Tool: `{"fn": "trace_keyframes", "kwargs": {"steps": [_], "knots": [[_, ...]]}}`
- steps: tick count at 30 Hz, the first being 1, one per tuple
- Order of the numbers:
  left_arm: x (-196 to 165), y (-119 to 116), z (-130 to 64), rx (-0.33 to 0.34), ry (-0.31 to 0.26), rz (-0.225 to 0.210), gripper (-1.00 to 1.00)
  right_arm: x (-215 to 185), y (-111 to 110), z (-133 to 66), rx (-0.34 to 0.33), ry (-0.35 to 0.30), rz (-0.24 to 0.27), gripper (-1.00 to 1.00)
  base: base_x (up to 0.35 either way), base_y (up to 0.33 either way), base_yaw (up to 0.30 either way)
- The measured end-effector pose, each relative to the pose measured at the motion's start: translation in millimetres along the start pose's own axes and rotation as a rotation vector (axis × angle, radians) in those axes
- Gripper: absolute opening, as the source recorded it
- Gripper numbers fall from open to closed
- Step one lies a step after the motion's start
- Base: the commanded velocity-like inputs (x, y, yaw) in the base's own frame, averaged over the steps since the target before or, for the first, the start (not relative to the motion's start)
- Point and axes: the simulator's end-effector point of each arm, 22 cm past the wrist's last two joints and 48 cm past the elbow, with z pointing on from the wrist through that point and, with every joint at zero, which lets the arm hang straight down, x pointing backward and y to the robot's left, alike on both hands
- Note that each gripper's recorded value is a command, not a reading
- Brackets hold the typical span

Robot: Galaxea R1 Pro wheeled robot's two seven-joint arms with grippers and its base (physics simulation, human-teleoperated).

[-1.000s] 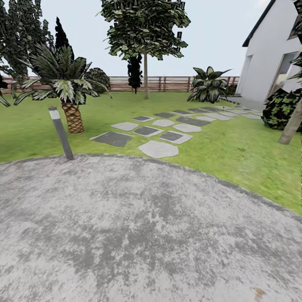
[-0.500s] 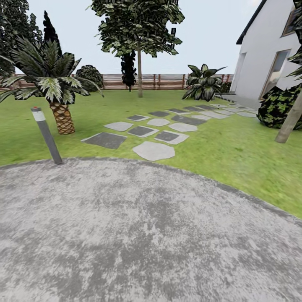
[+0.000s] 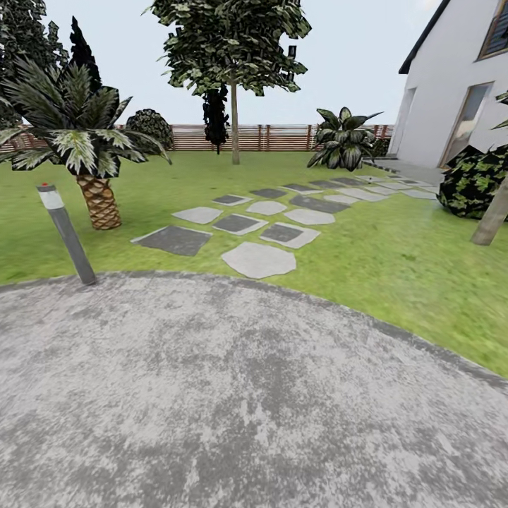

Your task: In the garden, pick up the pesticide atomizer on the floor and spray pesticide onto both trees until each tree trunk is fully covered.

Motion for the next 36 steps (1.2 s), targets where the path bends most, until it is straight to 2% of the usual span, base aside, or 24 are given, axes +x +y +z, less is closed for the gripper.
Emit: {"fn": "trace_keyframes", "kwargs": {"steps": [36], "knots": [[0.3,-0.5,-0.1,0.001,0.001,0.000,1.00,-0.9,-0.1,0.1,0.000,-0.003,0.000,1.00,0.339,0.000,0.000]]}}
